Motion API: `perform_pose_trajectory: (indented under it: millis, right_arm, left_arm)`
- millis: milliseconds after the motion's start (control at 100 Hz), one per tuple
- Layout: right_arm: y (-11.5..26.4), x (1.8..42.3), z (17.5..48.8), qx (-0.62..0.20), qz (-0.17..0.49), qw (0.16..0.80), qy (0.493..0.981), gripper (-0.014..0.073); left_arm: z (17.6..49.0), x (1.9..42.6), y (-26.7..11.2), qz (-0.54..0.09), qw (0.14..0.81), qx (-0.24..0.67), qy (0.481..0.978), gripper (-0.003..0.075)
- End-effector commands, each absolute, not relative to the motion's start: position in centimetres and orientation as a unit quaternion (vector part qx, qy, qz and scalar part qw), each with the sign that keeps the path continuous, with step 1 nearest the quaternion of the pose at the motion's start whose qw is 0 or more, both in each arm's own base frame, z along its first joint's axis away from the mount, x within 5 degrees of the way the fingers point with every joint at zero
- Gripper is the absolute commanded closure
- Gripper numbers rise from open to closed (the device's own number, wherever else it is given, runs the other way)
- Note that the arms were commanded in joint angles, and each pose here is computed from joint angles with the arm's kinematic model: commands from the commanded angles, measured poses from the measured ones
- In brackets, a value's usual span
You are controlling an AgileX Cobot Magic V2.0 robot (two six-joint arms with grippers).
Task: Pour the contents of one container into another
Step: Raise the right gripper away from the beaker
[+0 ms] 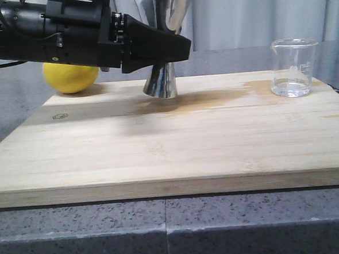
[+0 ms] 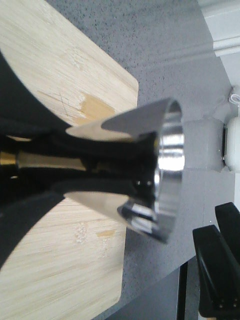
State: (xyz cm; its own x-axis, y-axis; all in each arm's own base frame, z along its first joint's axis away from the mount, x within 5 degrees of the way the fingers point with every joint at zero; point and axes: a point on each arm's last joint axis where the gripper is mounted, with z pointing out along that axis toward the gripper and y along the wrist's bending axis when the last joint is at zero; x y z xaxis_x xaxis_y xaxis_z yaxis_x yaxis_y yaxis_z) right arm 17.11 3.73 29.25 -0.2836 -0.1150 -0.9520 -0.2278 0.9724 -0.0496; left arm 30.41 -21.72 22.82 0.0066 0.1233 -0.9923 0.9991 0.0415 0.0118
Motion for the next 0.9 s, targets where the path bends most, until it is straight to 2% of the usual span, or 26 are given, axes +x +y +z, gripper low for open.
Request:
perform_pose_trajectory:
  millis: [0,180,890]
  right_arm:
    - [3.7,16.6,31.8,-0.107,0.049,0.643,0.757,0.0062]
    - [3.4,15.5,32.5,-0.108,0.048,0.655,0.747,0.0062]
    - [3.4,15.5,32.7,-0.108,0.047,0.663,0.740,0.0063]
  left_arm:
    - [26.4,29.7,-22.0,-0.495,0.523,0.501,0.479,0.0659]
    - [26.4,29.7,-22.0,-0.495,0.523,0.501,0.479,0.0659]
    - [26.4,29.8,-22.0,-0.495,0.522,0.501,0.481,0.0659]
